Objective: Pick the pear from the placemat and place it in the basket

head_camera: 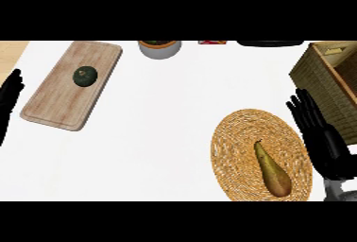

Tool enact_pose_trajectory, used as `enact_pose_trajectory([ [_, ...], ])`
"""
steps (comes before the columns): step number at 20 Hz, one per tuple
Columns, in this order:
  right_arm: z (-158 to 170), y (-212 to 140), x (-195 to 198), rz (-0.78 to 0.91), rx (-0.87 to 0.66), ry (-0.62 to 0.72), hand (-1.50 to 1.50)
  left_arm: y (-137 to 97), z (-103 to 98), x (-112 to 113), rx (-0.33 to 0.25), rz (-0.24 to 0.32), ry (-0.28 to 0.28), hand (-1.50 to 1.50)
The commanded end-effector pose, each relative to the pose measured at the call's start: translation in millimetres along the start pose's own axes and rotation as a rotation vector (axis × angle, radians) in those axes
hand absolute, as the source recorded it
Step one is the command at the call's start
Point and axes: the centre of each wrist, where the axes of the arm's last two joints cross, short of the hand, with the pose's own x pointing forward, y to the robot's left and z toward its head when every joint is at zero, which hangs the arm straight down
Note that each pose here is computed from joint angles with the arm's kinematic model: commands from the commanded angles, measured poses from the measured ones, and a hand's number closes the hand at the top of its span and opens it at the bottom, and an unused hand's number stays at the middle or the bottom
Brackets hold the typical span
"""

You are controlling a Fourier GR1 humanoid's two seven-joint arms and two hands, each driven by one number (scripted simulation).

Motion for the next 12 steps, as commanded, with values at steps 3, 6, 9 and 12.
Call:
enact_pose_trajectory([
  [3, -51.5, -2.4, 51.2, -0.049, 0.309, -0.198, 1.50, -27.8, -4.6, 6.1, -0.058, 0.135, 0.062, 0.00],
  [6, -70.2, 25.8, 93.3, -0.085, 0.616, -0.392, 1.50, -62.4, -5.6, 6.1, -0.125, 0.281, 0.120, 0.00],
  [9, -53.9, 51.9, 113.2, 0.302, 0.984, -0.516, -1.50, -82.8, 3.4, 0.4, -0.188, 0.336, 0.175, 0.00],
  [12, -22.4, 82.3, 80.9, 0.323, 1.066, -0.648, -1.50, -79.8, 5.9, -8.2, -0.153, 0.355, 0.241, 0.00],
])
